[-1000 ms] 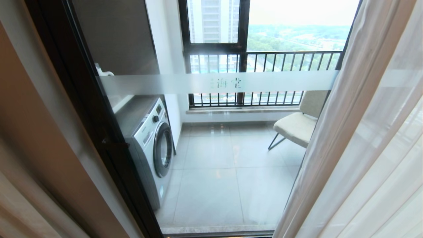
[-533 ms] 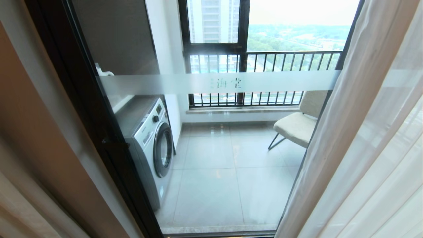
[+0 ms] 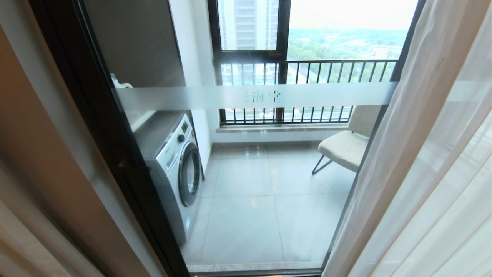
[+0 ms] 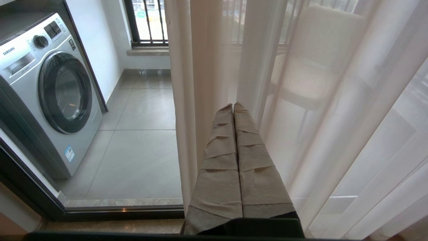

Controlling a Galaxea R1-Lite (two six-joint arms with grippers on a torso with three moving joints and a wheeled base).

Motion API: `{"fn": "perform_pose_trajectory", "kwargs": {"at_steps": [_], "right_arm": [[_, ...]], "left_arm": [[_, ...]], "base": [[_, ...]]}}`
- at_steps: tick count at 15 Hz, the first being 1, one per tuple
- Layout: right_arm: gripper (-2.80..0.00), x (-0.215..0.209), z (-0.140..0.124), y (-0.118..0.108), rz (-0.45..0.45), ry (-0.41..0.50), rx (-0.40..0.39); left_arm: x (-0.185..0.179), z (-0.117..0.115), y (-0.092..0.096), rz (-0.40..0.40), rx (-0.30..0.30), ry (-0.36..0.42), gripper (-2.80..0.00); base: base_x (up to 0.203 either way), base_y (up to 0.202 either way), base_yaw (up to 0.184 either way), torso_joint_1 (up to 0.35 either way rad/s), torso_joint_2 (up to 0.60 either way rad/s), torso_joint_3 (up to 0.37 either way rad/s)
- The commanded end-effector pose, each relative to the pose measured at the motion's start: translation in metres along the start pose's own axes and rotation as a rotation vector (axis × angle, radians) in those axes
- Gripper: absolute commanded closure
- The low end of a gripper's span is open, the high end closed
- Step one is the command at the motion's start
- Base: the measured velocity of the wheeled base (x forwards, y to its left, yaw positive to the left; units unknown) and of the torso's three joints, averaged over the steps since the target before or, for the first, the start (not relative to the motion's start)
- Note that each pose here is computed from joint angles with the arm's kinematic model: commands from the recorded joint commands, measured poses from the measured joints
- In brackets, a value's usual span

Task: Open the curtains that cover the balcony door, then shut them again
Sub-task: Close the inner curtains on both sides

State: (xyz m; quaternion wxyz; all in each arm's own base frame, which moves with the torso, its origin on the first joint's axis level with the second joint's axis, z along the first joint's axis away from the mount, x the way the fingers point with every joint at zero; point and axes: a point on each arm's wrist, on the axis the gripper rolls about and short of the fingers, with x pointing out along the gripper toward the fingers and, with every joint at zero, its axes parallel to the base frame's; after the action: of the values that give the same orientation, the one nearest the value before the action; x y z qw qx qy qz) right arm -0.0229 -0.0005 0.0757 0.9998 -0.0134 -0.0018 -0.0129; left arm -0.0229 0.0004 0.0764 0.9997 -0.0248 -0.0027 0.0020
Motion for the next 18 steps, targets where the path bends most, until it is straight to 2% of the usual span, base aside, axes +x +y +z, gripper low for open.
{"fn": "perform_pose_trajectory", "kwargs": {"at_steps": [1, 14, 18], "right_arm": [[0.00, 0.0001, 0.0001, 0.0000, 0.000, 0.001, -0.001], [0.00, 0.0001, 0.0001, 0.0000, -0.001, 0.001, -0.001], [0.00, 0.0001, 0.0001, 0.0000, -0.001, 0.001, -0.001]], "left_arm": [[0.0000, 0.0000, 0.0000, 0.000, -0.001, -0.001, 0.00], [0.0000, -0.0002, 0.0000, 0.001, -0.001, 0.001, 0.00], [0.0000, -0.0001, 0.0000, 0.001, -0.001, 0.000, 0.00]], "base": [[0.000, 0.000, 0.000, 0.000, 0.00, 0.000], [0.000, 0.000, 0.000, 0.000, 0.00, 0.000], [0.000, 0.147, -0.007, 0.002, 0.01, 0.002]]}}
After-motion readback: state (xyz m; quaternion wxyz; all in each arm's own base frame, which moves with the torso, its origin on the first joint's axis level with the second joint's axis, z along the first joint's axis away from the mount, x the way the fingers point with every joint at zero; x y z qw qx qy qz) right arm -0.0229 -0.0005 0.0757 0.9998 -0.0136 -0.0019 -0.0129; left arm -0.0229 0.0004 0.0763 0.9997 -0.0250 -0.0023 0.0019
